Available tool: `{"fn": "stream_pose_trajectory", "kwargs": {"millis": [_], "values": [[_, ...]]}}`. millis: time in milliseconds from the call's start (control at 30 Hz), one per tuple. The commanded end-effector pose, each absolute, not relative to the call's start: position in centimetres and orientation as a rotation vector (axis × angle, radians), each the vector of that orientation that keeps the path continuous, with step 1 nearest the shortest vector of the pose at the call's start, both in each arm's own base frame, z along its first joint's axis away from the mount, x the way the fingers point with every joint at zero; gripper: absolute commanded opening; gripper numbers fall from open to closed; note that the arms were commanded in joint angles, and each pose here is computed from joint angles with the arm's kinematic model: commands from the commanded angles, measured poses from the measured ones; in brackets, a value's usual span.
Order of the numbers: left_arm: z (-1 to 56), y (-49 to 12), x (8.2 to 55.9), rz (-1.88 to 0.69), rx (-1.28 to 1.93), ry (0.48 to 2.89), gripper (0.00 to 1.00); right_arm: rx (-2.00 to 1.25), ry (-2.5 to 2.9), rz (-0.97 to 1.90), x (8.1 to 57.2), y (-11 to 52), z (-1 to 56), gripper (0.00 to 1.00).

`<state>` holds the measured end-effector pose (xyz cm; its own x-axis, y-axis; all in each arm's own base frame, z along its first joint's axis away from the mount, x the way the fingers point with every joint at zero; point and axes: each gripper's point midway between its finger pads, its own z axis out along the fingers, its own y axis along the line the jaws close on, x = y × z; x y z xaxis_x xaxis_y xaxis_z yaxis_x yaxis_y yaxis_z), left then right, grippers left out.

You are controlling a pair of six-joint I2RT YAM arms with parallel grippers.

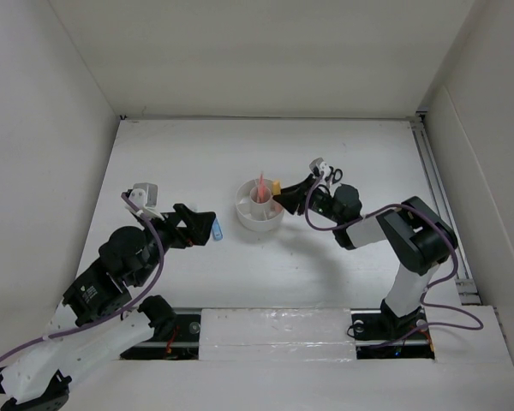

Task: Sort the stationery into containers
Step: Place the pen in the storage box.

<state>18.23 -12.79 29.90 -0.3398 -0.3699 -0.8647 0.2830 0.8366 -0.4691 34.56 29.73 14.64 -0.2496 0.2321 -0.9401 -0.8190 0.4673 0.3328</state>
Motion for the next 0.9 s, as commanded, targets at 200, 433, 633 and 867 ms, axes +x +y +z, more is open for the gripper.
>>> {"fn": "stream_pose_trajectory", "kwargs": {"millis": [200,433,633,867], "values": [[30.5,-13.0,18.3,-0.686,-0.059,1.765,1.0,-0.546,1.249,1.072,33.7,29.7,21.0,0.43],[30.5,-13.0,18.3,-0.686,-0.059,1.765,1.0,-0.547,1.203,1.089,32.2,29.1,22.9,0.43],[30.7,-11.8,18.6,-0.654,-0.141,1.757,1.0,-0.527,1.153,1.061,29.6,28.8,26.6,0.83],[30.3,-8.9,19.3,-0.546,-0.314,1.752,1.0,-0.512,1.279,0.883,27.4,31.4,28.9,0.91]]}}
